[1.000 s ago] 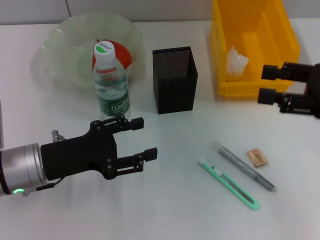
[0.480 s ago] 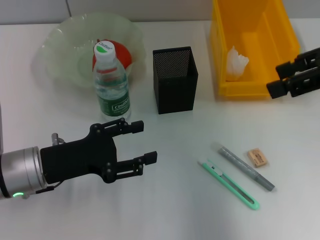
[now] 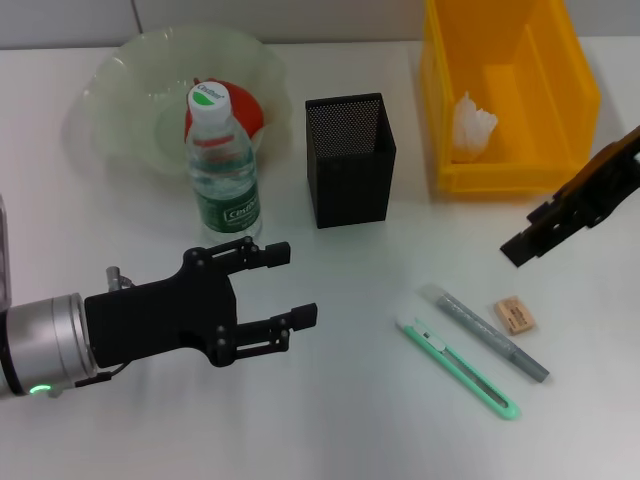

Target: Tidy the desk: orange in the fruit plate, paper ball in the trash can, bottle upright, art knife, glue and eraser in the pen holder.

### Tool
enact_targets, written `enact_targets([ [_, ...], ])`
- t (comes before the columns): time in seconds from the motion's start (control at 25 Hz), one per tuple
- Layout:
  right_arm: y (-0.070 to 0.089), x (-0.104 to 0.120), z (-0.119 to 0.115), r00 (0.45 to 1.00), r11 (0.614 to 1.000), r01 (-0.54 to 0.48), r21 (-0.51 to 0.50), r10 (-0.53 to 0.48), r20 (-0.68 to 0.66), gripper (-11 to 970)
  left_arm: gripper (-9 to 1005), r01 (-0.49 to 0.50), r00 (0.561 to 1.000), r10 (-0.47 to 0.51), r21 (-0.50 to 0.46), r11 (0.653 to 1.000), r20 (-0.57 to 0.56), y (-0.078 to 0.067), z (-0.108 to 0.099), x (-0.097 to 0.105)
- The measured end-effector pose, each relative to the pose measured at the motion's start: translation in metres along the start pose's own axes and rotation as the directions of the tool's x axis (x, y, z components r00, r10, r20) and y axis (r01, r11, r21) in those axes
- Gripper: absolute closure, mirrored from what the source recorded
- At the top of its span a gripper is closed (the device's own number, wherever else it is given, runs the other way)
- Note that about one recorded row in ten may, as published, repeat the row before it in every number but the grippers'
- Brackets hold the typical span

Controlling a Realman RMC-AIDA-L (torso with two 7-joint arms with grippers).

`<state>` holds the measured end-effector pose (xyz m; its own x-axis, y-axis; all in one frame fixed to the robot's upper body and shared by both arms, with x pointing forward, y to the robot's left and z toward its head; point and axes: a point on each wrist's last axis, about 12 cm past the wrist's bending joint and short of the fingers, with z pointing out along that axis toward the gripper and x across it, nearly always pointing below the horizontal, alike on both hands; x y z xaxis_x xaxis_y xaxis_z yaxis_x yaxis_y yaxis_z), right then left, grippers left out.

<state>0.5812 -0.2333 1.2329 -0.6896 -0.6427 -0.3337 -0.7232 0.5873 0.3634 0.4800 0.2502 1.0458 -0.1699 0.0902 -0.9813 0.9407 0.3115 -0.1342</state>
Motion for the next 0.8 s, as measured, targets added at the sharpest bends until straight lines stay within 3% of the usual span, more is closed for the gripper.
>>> enact_targets([
  [0.24, 0.0, -0.012, 0.029, 0.996, 0.999, 0.03, 0.014, -0.029, -0.086, 261, 246, -0.004, 1.0, 0.004, 0.0, 1.0, 0.0, 0.0, 0.0, 0.0],
  [0.8, 0.016, -0.032, 0.091, 0.961, 0.995, 0.098, -0.02, -0.1, -0.26, 261, 246, -0.007, 1.0, 0.007, 0.003, 1.0, 0.0, 0.0, 0.001, 0.0],
])
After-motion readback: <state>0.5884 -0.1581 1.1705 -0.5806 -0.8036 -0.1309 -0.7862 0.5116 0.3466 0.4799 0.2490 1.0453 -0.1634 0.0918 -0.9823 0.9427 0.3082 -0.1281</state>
